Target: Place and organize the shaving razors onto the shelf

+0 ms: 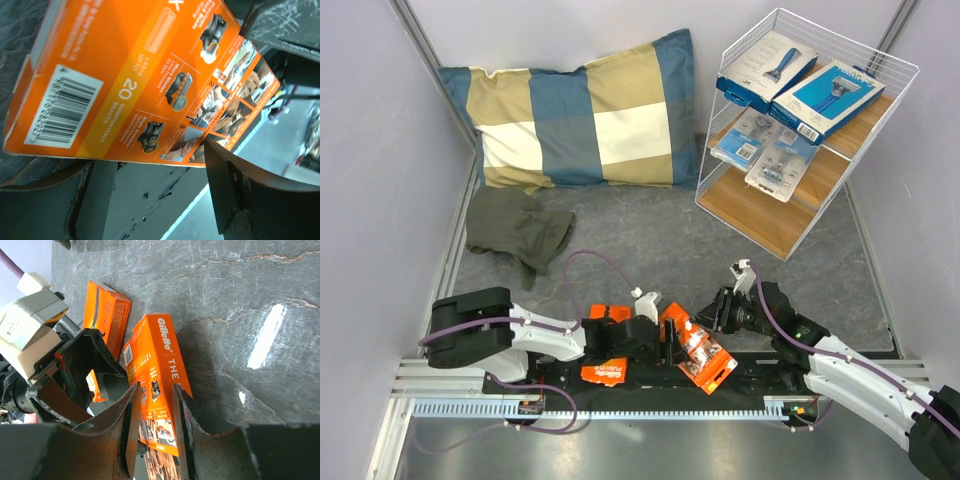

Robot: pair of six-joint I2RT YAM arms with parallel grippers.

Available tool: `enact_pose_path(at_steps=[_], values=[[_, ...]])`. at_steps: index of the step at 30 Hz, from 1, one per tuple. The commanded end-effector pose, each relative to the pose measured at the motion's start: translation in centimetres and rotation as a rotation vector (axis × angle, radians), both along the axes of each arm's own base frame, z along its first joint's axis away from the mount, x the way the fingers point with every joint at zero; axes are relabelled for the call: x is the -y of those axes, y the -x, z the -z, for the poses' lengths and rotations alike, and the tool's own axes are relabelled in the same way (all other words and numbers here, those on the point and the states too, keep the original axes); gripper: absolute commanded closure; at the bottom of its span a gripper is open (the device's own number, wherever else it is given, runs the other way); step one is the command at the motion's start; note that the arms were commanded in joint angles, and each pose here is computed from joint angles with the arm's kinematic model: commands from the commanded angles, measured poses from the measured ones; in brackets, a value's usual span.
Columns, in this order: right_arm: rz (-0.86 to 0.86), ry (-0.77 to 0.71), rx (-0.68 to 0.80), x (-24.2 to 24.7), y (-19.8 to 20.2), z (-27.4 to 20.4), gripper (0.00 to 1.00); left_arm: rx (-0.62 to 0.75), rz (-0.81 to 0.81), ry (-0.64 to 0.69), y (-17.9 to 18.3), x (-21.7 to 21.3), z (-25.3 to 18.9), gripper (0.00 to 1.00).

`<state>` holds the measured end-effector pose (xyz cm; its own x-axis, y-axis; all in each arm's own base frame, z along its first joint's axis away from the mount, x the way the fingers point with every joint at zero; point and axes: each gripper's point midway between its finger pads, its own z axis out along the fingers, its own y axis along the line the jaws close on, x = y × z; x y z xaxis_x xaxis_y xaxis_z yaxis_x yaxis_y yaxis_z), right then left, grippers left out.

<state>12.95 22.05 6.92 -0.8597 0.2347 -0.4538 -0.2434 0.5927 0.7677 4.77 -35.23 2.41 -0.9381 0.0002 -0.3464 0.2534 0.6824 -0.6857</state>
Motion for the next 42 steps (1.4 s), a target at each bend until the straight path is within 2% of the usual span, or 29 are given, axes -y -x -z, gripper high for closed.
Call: enact_pose_path(at_steps=[1,9,21,37,42], values=[[-0.068,0.015,-0.049,0.1,1.9,0.6,0.61,-0.076,-0.108,-0.006,1.2,-1.0,2.0,0.23],[-0.084,0.005,-0.049,0.0,2.1,0.1,0.61,-0.019,-0.289,0.059,-0.2,-2.4,1.9,0.25],[-0.13,0.045,-0.075,0.2,3.0,0.5,0.62,0.005,-0.417,0.136,-0.3,-5.1,1.6,0.29],[-0.171,0.104,-0.096,0.8,3.8,1.2,0.62,0.046,-0.433,0.169,-0.8,-4.5,0.4,0.3],[-0.175,0.11,-0.101,0.9,3.9,1.5,0.62,0.109,-0.446,0.233,-1.7,-3.2,-1.7,0.37]])
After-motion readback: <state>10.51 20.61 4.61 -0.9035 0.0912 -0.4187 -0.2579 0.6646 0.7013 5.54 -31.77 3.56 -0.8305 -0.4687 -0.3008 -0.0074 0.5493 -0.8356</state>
